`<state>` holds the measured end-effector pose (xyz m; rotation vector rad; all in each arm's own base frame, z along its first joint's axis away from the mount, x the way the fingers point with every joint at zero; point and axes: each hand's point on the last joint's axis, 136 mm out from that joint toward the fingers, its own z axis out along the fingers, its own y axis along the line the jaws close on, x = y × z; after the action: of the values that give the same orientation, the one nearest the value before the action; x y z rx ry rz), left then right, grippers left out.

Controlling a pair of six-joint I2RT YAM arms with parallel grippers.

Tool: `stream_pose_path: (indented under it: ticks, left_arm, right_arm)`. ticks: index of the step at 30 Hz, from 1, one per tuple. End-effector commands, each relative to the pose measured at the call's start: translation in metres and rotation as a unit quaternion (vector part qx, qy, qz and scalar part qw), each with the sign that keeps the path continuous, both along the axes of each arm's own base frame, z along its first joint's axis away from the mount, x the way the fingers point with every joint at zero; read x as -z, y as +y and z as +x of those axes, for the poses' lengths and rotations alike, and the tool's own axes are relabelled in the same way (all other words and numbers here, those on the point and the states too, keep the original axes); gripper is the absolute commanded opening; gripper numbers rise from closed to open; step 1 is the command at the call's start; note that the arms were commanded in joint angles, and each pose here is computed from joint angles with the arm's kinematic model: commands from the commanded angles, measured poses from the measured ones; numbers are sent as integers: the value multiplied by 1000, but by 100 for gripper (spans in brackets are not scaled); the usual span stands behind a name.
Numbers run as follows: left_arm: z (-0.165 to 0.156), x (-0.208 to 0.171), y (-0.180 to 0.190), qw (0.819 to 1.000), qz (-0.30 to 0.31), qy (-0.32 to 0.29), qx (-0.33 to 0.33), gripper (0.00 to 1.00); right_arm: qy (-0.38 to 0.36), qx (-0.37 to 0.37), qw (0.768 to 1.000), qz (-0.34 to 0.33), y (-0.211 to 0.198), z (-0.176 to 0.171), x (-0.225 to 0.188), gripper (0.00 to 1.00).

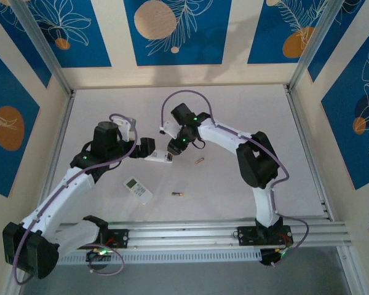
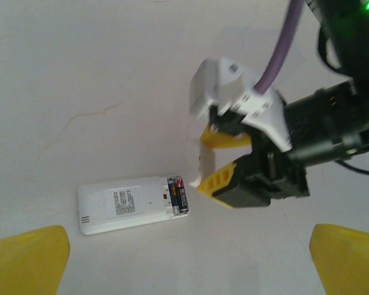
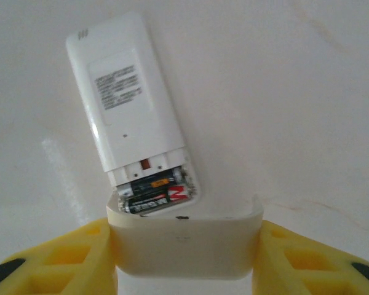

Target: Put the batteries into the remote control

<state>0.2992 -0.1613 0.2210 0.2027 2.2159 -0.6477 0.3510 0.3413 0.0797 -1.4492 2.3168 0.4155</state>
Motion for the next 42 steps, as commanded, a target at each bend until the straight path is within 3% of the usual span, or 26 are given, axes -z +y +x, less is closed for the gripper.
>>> stream_pose_path:
  ticks: [1, 21, 28, 42]
  left_arm:
    - [-2, -3, 8, 1000, -2, 2, -13, 100]
    - [-3, 2, 9, 1000, 1, 8, -10, 100]
    - [-3, 4, 9, 1000, 0, 9, -11, 100]
    - [-1, 14, 8, 1000, -5, 25, -16, 100]
  right_arm:
    - [30, -51, 998, 4, 10, -20, 5, 46]
    - [22, -72, 996, -40, 19, -13, 44, 49]
    - [32, -83, 995, -43, 23, -24, 51, 56]
    - [13, -25, 999, 19, 21, -9, -3, 67]
